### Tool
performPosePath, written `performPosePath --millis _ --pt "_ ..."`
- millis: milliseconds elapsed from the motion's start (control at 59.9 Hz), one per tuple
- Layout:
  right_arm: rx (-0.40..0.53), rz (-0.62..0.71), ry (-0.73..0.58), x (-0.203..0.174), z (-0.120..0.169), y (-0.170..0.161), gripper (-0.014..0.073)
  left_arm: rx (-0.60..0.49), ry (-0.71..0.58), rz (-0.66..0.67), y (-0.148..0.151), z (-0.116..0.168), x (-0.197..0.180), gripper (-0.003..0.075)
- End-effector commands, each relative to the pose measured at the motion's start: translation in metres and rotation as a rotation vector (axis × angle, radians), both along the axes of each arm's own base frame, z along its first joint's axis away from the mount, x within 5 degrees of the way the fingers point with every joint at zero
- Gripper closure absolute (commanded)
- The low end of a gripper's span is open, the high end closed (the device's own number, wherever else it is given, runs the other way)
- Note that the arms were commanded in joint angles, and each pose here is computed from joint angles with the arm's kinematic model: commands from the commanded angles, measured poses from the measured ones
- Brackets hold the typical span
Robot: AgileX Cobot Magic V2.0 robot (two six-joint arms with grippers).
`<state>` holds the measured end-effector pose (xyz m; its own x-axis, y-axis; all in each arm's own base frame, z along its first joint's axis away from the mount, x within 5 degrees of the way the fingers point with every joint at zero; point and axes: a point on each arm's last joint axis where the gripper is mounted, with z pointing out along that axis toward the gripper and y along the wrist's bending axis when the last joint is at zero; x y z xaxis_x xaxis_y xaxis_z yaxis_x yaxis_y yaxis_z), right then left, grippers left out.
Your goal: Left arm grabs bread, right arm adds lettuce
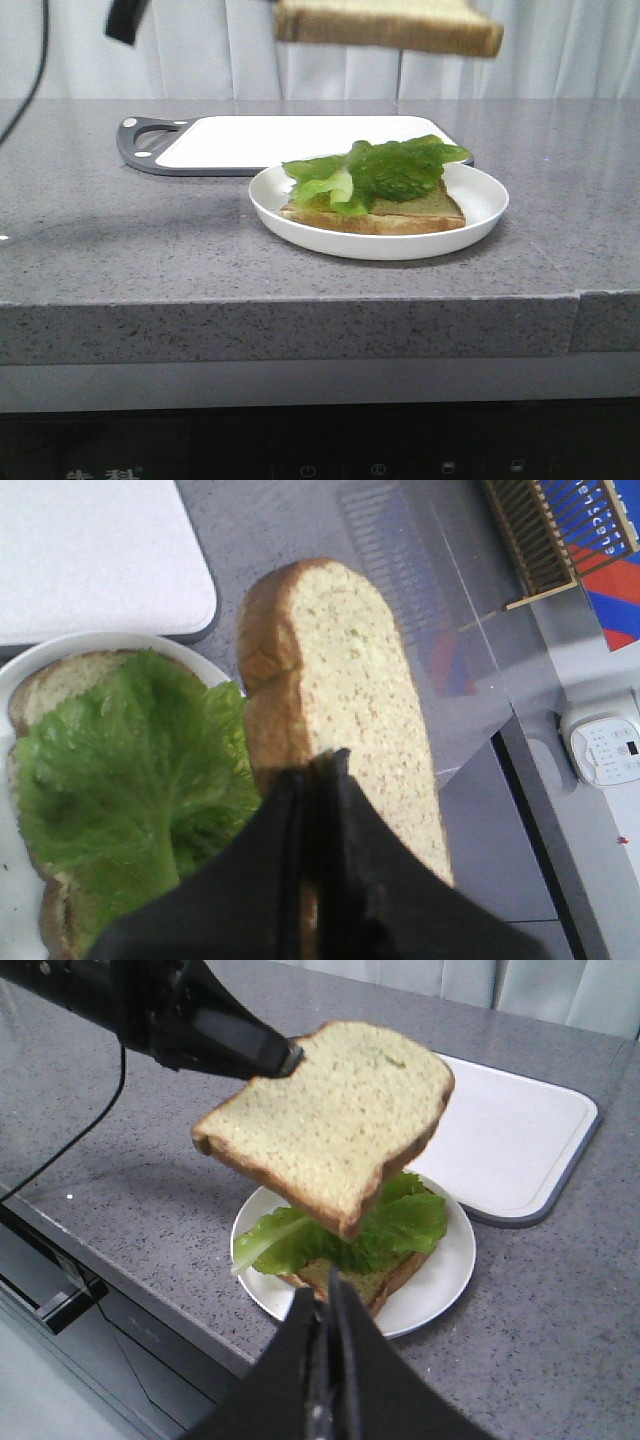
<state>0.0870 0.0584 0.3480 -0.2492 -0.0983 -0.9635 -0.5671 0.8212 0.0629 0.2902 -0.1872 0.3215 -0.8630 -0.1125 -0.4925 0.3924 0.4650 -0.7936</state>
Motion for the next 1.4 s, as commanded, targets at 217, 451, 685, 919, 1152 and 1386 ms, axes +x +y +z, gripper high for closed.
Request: performPosePath --millis 217,451,685,919,1152,1386 --pt "0.039 -0.022 -0.076 0.001 0.013 -0.002 0.0655 -0.054 0.105 -0.037 -0.013 -0.023 0.019 0.0741" --pt "0.039 -0.022 -0.076 0.001 0.013 -0.002 0.0655 -0.031 0.091 -0.036 -0.014 -0.031 0.023 0.0735" --pt "0.040 -0.022 -0.075 0.001 0.013 -0.002 0.0655 -0.035 0.063 -0.040 -0.003 -0.025 0.025 0.0438" --pt "0.041 -0.023 -0.078 0.001 0.013 -0.002 0.0655 -0.066 -0.081 -0.066 0.026 0.015 0.011 0.0373" --pt "0.068 -0.084 -0.081 0.005 0.015 -0.006 0.0655 0.007 -0.285 0.031 0.053 0.060 -0.016 0.0741" --pt "0.076 -0.215 -0.089 0.009 0.014 -0.019 0.0655 0.237 -0.616 0.327 0.091 0.088 -0.063 0.0741"
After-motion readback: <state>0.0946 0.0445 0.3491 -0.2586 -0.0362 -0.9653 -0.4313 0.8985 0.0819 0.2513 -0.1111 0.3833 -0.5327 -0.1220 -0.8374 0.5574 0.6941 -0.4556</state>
